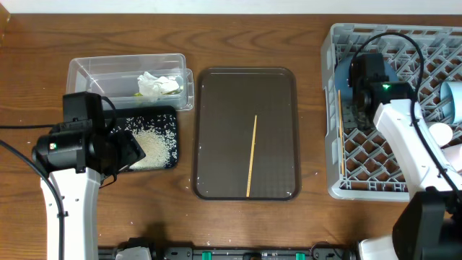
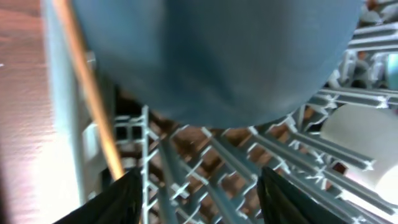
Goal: Sort waste into correct bins and load items into the dishwasher rack
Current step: 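Insert the chopstick upright into the rack and release it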
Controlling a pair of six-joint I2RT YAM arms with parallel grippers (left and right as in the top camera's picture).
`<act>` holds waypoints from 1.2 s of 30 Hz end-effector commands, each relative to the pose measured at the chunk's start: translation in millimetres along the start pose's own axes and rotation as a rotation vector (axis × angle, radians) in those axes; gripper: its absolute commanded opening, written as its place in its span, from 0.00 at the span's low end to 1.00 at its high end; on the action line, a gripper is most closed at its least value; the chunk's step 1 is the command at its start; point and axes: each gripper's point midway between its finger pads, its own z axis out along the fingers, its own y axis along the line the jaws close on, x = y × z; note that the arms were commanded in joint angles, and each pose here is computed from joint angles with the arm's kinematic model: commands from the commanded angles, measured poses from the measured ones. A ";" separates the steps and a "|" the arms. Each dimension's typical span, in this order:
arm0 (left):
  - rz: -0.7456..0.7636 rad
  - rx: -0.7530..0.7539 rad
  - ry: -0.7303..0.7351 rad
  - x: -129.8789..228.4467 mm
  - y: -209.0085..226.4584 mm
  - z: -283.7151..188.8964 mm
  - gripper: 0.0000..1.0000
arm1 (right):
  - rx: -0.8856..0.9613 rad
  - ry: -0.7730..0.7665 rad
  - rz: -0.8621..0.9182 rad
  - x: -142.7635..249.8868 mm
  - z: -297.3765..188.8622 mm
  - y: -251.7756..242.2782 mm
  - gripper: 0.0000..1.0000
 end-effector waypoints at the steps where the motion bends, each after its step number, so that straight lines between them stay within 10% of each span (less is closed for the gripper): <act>1: -0.015 -0.013 0.004 -0.1 3.0 1.2 0.80 | 0.116 0.008 -0.007 -0.4 6.9 -14.9 0.61; 36: -0.015 -0.011 0.001 -0.9 2.6 1.2 0.80 | 0.230 -0.006 -0.015 -13.2 30.9 1.2 0.94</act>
